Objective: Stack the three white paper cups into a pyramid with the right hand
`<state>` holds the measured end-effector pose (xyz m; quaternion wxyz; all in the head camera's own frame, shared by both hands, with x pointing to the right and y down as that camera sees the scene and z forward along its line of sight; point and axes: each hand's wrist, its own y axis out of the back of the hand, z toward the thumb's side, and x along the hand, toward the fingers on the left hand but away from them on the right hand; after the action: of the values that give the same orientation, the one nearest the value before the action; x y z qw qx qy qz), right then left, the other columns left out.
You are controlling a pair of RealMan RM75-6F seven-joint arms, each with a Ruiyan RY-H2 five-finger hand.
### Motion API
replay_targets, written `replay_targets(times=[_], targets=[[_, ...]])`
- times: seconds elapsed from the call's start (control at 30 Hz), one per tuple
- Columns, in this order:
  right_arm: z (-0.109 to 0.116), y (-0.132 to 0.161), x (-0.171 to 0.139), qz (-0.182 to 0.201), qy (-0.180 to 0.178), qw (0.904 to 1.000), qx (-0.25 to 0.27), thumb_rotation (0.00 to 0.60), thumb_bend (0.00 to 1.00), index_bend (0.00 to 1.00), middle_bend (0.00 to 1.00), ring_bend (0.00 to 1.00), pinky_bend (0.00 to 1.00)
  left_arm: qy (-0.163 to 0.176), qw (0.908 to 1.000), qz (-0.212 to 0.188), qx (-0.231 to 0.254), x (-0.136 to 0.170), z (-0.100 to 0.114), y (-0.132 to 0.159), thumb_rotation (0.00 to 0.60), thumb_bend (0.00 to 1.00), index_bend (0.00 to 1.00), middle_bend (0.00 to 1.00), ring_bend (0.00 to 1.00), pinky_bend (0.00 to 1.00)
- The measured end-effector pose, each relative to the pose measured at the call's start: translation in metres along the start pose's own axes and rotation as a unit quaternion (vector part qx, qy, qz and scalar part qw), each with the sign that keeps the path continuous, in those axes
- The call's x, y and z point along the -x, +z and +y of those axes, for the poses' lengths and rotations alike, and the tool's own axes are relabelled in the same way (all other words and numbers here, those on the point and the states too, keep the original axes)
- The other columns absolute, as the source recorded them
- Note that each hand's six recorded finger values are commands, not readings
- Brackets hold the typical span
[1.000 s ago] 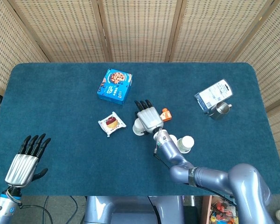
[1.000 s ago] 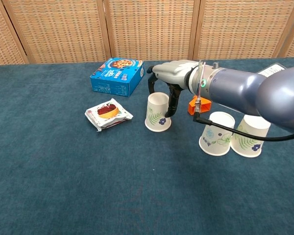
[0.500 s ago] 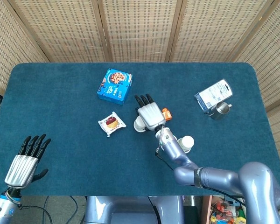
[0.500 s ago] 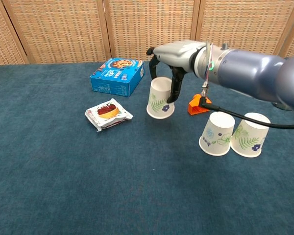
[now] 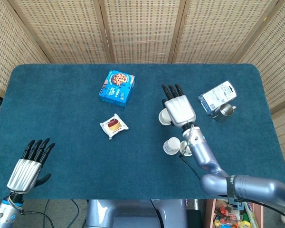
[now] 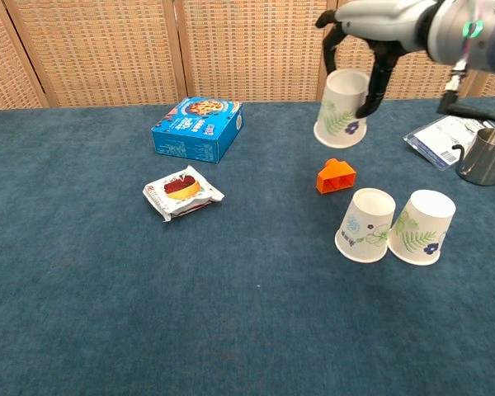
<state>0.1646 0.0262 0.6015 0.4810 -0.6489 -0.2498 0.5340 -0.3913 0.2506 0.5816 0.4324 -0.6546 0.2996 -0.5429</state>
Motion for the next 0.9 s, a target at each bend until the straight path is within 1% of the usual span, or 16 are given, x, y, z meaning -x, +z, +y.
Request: replay_targets(times=[0.13, 0.23, 0.37, 0.5, 0.63, 0.9], targets=[[0.001, -0.027, -0.021, -0.019, 0.011, 0.9997, -0.009, 0.600, 0.06, 0.48, 0.00, 0.00, 0.00, -0.002, 1.0000, -0.004, -0.002, 0.000, -0.002, 0.002, 0.600, 0.20, 0.00, 0.00, 0.00, 0.00], [-0.002, -0.045, -0.041, -0.032, 0.023, 0.9991, -0.015, 0.600, 0.06, 0.48, 0.00, 0.00, 0.00, -0.004, 1.0000, -0.007, -0.003, 0.000, -0.003, 0.004, 0.600, 0.20, 0.00, 0.00, 0.00, 0.00], [-0.008, -0.059, -0.057, -0.043, 0.038, 0.9982, -0.014, 0.600, 0.06, 0.48, 0.00, 0.00, 0.00, -0.002, 0.9999, -0.011, -0.003, 0.001, -0.003, 0.006, 0.600, 0.20, 0.00, 0.00, 0.00, 0.00], [-0.012, -0.066, -0.068, -0.050, 0.054, 0.9973, -0.005, 0.600, 0.06, 0.48, 0.00, 0.00, 0.00, 0.002, 0.9999, -0.013, -0.001, 0.003, 0.000, 0.006, 0.600, 0.20, 0.00, 0.00, 0.00, 0.00], [-0.017, -0.068, -0.077, -0.051, 0.071, 0.9960, 0.018, 0.600, 0.06, 0.48, 0.00, 0.00, 0.00, 0.000, 0.9999, -0.014, -0.001, 0.003, -0.001, 0.007, 0.600, 0.20, 0.00, 0.00, 0.00, 0.00], [-0.024, -0.063, -0.078, -0.044, 0.081, 0.9950, 0.038, 0.600, 0.06, 0.48, 0.00, 0.00, 0.00, 0.003, 0.9999, -0.016, -0.001, 0.004, 0.000, 0.009, 0.600, 0.20, 0.00, 0.00, 0.00, 0.00]])
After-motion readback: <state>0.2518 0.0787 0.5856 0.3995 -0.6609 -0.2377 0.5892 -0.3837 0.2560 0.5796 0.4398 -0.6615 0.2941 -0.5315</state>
